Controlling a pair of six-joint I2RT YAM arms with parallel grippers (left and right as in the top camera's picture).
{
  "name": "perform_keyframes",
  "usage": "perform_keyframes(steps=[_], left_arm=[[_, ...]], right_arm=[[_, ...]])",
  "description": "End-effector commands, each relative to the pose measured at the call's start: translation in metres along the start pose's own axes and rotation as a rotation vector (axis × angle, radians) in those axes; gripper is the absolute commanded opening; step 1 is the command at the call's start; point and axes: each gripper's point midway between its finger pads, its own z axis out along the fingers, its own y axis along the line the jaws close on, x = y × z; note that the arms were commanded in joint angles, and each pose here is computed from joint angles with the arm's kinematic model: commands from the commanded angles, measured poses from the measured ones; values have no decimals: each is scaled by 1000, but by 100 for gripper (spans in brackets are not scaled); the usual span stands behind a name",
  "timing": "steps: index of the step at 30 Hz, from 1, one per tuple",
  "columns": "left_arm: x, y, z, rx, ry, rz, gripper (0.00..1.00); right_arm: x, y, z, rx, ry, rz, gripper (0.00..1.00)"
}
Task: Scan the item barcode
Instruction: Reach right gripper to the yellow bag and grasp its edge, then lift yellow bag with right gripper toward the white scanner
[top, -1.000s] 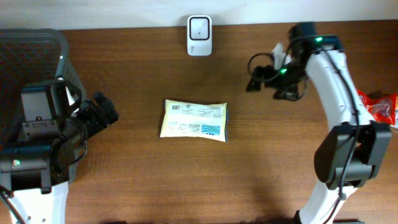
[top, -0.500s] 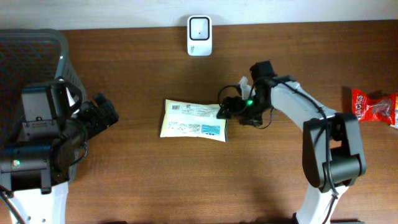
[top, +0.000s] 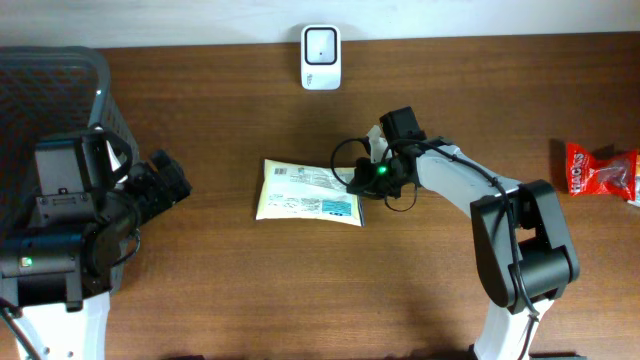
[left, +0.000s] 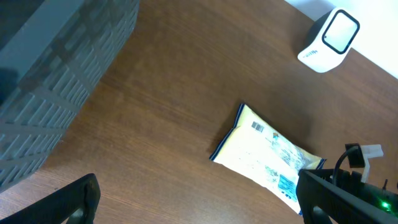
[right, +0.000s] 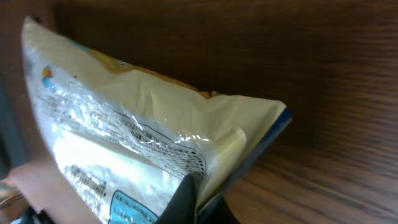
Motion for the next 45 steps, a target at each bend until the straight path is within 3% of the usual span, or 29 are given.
perform_keyframes(steps=[1,4,9,15,21,25,30,34,39,45], left_arm=[[-5,1,-6,-2,-27,-12,99],[-5,1,-6,-2,-27,-12,99],[-5,1,-6,-2,-27,-12,99],[-5,1,-6,-2,-27,-12,99],[-5,1,-6,-2,-27,-12,99],[-5,1,-6,-2,-27,-12,99],[-5,1,-6,-2,-27,-12,99],[-5,1,-6,-2,-27,-12,99],[-5,1,-6,-2,-27,-12,99],[-5,1,-6,-2,-27,-12,99]], right_arm=[[-13,-7,-14,63,-38,-45,4],[-33,-4,-49,182,-95,-104,4],[-80,1,-172,573,-339,-128,4],[-91,30,-248,693,-464,-140,4],[-88,21,-242,791,-451,-119,4],[-81,15,-185,793,-333,-115,4],[-56,56,-88,540,-138,-141,4],[-48,95,-55,449,-137,-221,4],[-62,84,-96,608,-254,-185,4],[-79,30,-209,994,-346,-155,4]])
